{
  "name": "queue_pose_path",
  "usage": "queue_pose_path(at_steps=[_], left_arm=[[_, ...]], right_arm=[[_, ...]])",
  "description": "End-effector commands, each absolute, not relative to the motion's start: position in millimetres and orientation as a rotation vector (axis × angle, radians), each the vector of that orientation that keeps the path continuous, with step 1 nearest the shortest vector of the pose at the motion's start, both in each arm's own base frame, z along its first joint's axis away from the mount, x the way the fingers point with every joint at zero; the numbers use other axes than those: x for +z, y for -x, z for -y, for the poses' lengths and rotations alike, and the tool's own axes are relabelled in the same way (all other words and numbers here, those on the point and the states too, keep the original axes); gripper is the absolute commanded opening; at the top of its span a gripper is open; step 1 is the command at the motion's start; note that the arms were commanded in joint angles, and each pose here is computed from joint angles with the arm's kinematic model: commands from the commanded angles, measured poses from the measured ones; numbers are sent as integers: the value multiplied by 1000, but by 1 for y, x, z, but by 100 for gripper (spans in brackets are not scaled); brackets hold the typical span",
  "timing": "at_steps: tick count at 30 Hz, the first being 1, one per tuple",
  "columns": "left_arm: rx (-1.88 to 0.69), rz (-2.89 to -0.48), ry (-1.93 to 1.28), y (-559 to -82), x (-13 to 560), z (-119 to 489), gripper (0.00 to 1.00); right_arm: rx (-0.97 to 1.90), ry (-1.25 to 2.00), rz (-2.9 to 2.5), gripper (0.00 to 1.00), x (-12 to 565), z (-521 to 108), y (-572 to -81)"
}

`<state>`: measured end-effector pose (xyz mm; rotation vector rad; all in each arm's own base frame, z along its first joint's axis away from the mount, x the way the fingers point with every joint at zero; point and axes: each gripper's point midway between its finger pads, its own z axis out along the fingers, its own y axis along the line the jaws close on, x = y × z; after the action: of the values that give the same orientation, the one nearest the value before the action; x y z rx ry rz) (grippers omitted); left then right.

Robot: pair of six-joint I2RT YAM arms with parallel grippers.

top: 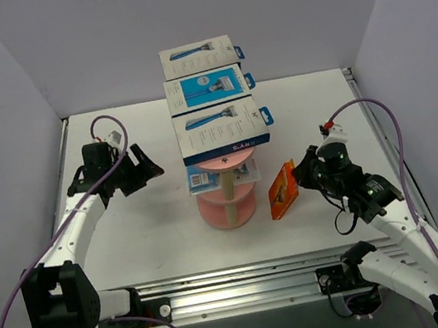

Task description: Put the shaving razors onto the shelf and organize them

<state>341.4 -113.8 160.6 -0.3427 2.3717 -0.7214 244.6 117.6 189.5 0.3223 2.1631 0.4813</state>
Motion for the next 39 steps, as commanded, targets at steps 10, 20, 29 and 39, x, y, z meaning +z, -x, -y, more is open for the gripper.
queue_pose_path(at_steps=[10,20,29,39], left_arm=[[-744,-2297,285,-349,180,114,84],[-747,-2299,284,-349,179,114,84],[-753,-2305,287,-349,177,115,84],[-757,-2306,286,-349,177,116,84]], right_arm=[[414,-337,-2196,0,179,-107,-248],[393,-323,-2276,1,154,-108,-244],[420,-301,-2281,11,153,-113,-244],[435,-301,-2276,0,155,-114,-244]])
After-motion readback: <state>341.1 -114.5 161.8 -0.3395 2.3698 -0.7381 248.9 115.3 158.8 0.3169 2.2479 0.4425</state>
